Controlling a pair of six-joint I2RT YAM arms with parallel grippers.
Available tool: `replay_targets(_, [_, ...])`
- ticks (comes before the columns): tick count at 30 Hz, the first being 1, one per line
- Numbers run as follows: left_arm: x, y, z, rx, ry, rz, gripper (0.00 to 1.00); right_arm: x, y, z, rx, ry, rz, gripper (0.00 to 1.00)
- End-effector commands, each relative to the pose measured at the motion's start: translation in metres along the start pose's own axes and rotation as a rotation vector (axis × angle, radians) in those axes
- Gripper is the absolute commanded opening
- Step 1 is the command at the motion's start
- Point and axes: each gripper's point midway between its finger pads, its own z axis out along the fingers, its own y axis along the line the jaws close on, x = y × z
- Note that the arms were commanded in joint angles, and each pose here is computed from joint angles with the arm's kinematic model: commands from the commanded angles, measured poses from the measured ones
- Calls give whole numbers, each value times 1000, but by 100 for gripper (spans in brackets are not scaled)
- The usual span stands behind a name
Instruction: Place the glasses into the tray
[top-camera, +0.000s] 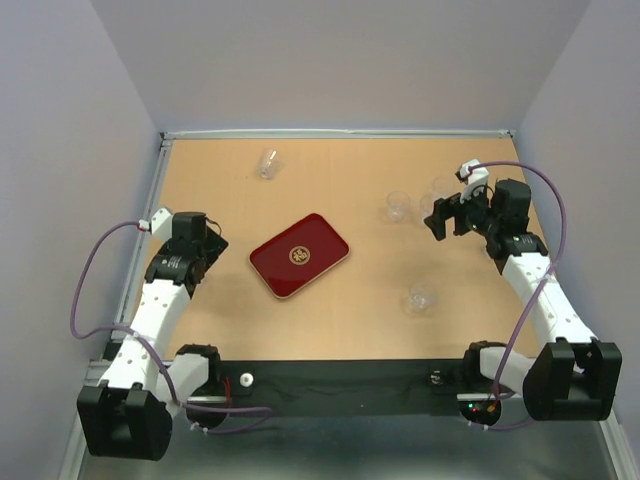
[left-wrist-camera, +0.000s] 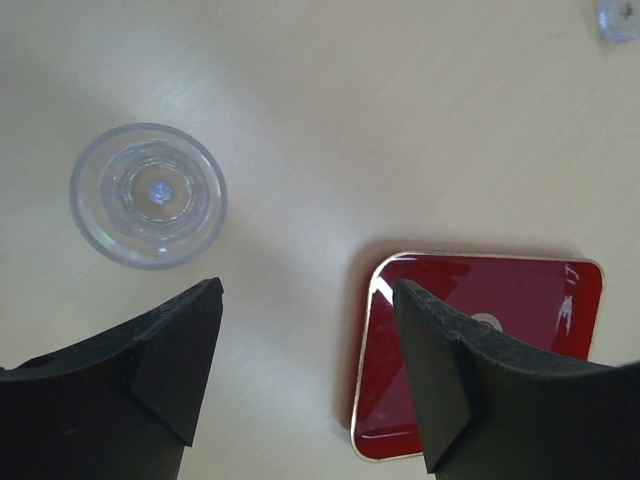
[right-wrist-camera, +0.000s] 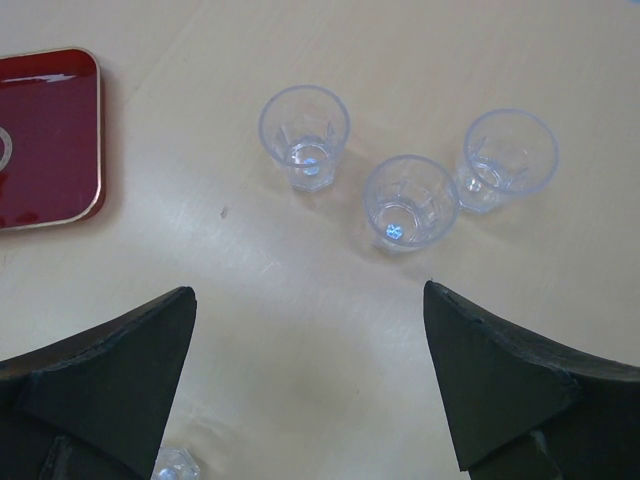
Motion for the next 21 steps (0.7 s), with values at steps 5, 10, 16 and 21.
replay_targets(5, [-17,16,23,-140,-80,-16,80,-7,-5,-5,31,-27,-41,100])
replay_targets(10, [-25,16,34,-172,-88,-13,80,-8,-4,-7,32,-31,-42,100])
replay_targets(16, [-23,20,51,-209,-48,19,71,-9,-7,-9,51,-32,-52,100])
replay_targets(21, [-15,19,59,-199,-3,44,59,-11,-10,-10,71,-34,-57,100])
